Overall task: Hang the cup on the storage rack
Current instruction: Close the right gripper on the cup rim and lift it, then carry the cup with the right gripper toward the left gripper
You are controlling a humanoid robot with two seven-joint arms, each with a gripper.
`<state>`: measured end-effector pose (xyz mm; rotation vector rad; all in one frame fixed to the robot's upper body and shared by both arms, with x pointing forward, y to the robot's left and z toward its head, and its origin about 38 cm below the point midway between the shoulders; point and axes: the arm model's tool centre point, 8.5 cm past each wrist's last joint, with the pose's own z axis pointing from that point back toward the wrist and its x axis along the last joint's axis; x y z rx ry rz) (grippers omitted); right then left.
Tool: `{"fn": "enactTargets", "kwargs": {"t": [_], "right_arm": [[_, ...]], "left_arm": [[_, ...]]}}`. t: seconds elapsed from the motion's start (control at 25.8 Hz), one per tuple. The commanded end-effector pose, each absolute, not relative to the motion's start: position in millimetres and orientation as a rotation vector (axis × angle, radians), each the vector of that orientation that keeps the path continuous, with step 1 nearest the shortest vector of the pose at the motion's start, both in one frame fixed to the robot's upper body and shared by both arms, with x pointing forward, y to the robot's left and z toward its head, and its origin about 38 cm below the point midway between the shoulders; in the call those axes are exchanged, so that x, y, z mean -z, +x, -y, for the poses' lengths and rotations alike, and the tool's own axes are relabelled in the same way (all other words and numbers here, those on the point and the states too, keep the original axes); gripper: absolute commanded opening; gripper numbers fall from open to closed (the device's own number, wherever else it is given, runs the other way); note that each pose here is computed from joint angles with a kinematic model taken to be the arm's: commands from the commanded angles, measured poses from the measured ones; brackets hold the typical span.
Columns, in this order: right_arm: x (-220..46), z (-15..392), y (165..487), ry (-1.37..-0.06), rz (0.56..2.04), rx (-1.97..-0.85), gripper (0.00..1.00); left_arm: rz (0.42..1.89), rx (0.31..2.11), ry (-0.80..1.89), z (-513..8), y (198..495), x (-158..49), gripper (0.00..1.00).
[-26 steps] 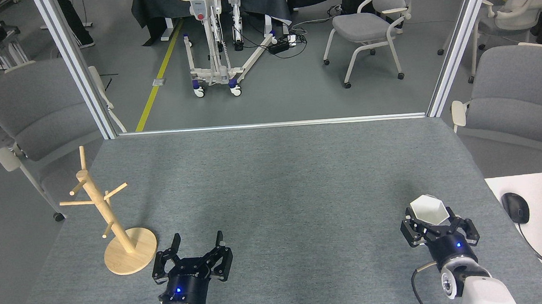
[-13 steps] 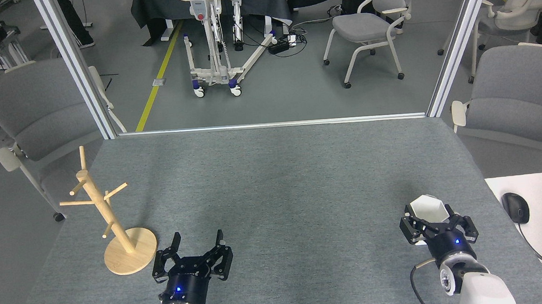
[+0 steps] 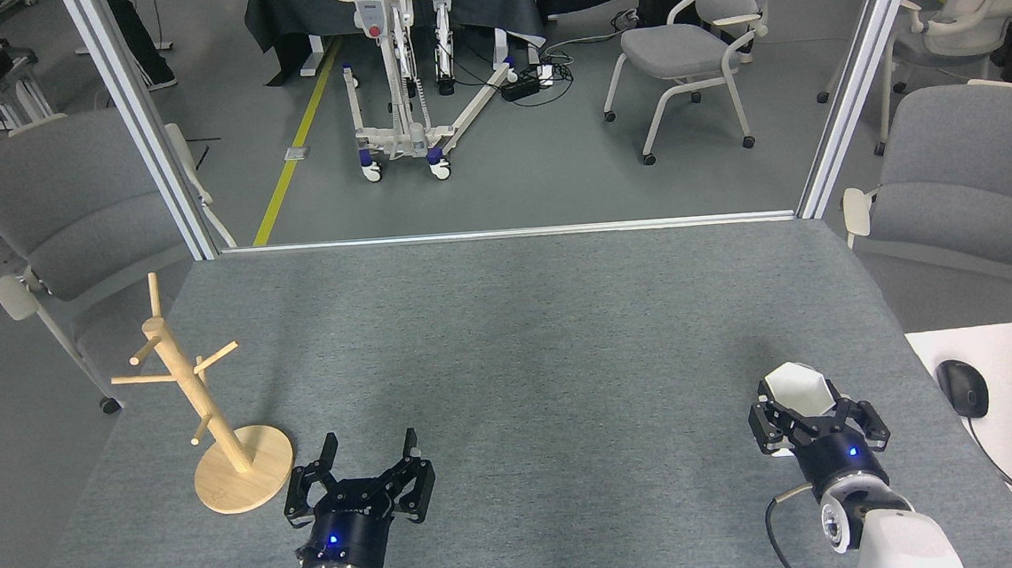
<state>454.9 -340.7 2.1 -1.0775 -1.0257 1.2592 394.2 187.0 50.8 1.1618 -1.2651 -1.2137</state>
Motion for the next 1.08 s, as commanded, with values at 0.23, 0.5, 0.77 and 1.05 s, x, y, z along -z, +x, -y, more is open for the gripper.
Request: {"fn": "enactTargets", "kwargs": {"t": [0.23,0.5,0.77,1.05], "right_arm": [[-27.5,338.3,471.7,-1.026,1.049,-1.293,0.51],[-128.0,352.8,484.9,-1.066,1.097,-1.257,0.52],[-232.6,335.2,466.8,-1.188,1.140,-1.199,0.51],[-273.9,269.4,452.2,-1.145,1.181,-1.171,0.49]], "left_arm": [[1.279,1.207,1.173,-187.0,395.0,-55.5,1.00],[1.350,1.225,1.187,-182.7,393.5,-67.3,1.00],[1.490,1.485,1.216,-136.0,382.5,-80.7,0.99],[1.644,1.751,1.196,-56.4,364.3,-88.1,0.99]]}}
